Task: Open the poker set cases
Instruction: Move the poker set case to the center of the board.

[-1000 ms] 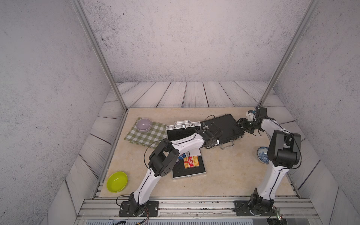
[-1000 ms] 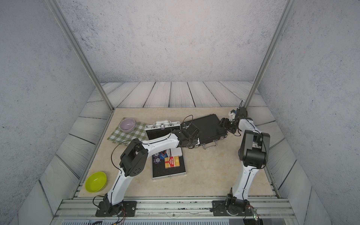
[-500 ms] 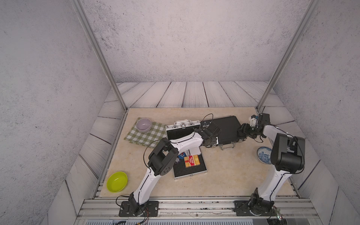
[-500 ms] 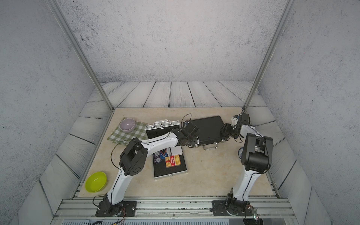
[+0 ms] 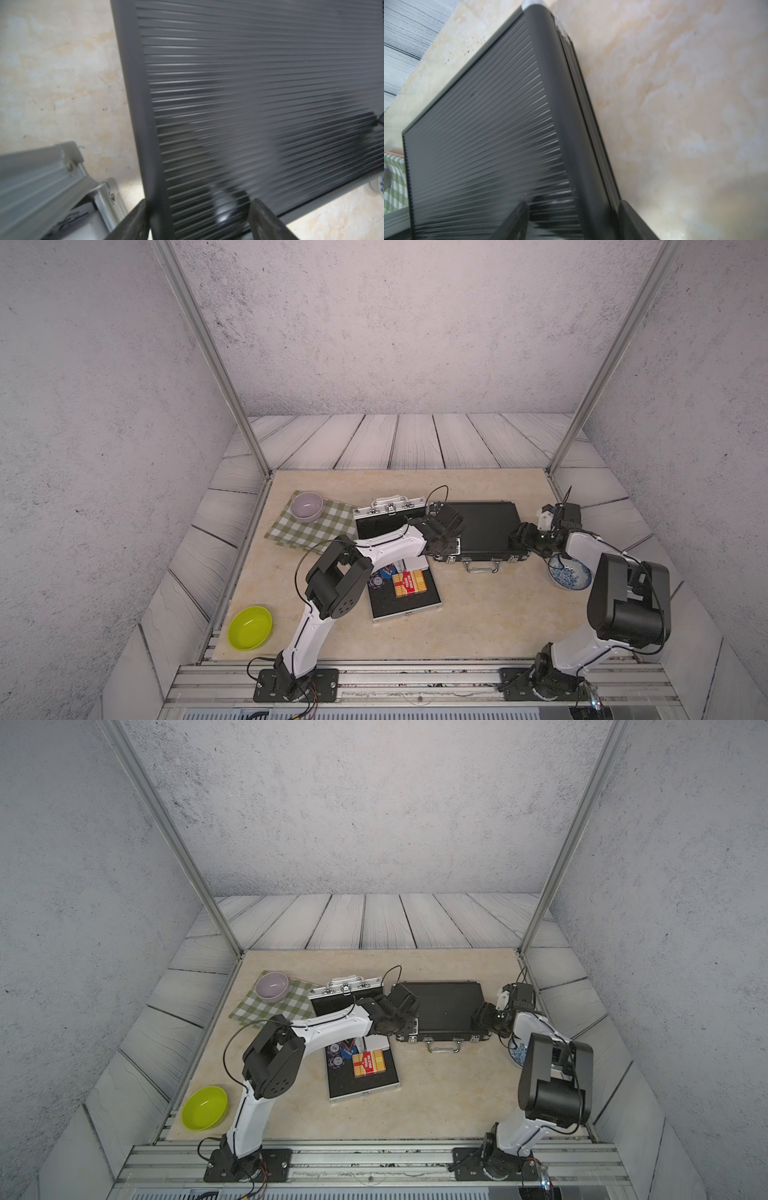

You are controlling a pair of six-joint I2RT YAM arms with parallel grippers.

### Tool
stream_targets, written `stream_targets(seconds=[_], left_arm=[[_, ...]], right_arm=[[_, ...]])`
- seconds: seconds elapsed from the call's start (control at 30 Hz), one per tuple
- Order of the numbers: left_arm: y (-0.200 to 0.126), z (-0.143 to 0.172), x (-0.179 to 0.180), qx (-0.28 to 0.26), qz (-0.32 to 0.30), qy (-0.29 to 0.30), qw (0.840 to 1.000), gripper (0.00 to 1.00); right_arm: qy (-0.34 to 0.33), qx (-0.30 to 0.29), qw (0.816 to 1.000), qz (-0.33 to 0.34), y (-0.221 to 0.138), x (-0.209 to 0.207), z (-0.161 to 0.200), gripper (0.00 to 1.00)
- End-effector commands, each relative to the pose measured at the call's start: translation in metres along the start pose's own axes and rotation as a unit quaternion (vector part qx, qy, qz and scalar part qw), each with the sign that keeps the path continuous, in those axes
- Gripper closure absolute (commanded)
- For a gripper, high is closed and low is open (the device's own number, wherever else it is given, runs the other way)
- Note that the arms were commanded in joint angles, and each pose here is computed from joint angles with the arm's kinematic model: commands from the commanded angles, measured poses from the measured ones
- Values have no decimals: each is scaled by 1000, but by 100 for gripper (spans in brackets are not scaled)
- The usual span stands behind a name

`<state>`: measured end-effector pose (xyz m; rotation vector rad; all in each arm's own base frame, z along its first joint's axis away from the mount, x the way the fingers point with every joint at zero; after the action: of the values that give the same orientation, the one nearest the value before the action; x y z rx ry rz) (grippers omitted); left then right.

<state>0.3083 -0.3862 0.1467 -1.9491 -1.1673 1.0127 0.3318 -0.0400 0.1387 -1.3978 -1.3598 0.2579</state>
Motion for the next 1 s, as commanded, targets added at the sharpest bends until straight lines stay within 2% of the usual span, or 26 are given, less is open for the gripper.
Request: stream_targets(seconds=[0.0,0.23,0.3,0.43,0.6,0.8,0.97], left_arm=[[-1,21,-39,18,89,40,995,25],[-4,20,-40,14,93,48,994,24],[-5,19,-42,16,103,45,993,25],[-13,20,-44,22,117,47,992,24],[-35,23,-35,13,104,71,992,17],[-53,46,-36,15,141,101,985,16],[-41,55,-39,29,141,118,983,16]], right_arm=[[28,100,992,-76,-6,21,47,31],[24,79,995,-52,-19,19,51,25],[31,81,995,-45,-19,20,47,18],[38,76,995,-52,-18,23,43,13],[31,56,997,-42,-31,27,39,9],[21,39,998,-41,-42,32,36,7],[20,49,997,-58,-41,35,38,8]])
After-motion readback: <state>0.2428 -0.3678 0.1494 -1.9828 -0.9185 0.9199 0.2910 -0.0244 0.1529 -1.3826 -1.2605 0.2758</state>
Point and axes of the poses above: each gripper's point midway between its finger pads, its own y axis out along the fingers, its own x axis along the line the jaws close on, z = x × y, the point moved 9 cm from there along -y, back along the fingers, and after that the axes turned 6 degrees about y, right-handed, at the moved point
